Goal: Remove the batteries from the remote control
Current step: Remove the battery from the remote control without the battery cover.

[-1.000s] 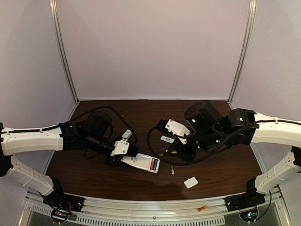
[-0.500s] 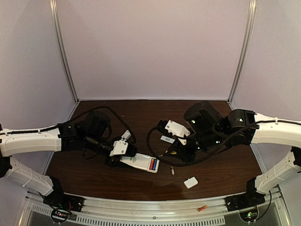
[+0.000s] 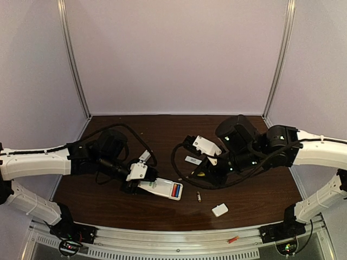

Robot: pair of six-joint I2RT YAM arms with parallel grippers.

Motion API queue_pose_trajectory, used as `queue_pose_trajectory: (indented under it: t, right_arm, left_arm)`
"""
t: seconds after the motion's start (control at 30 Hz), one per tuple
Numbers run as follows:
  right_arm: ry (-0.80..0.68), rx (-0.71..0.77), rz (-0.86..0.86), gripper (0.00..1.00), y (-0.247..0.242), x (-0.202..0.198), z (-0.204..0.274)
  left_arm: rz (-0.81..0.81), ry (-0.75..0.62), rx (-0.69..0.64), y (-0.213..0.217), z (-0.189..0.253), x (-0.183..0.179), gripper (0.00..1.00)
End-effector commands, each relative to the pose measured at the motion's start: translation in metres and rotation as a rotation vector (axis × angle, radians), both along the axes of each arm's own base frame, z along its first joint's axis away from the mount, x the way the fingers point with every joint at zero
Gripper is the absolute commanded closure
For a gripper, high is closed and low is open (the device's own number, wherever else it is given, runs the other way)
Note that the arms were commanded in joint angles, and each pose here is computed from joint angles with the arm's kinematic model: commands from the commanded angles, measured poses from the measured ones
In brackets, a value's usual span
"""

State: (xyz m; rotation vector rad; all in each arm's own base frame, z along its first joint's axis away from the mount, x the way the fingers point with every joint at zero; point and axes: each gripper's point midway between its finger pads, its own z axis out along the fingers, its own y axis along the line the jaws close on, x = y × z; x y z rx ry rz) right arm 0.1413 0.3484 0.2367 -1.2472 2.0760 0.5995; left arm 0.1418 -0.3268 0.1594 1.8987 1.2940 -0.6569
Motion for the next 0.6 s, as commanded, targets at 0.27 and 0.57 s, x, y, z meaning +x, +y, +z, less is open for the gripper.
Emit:
queue_pose_trajectory:
  t: [0.27,0.57]
  right_arm:
    - [0.007,-0.021,0.011,1.00,0.003,-0.006,-0.010]
    - [0.007,-0.042,0.019,1.00,0.003,-0.006,-0.016]
  left_arm:
    - [-0.003,-0.030,-0.070,-0.005,0.019,0.001,1.00]
    - [0.002,-0.030,-0.068,-0.005,0.018,0.002,1.00]
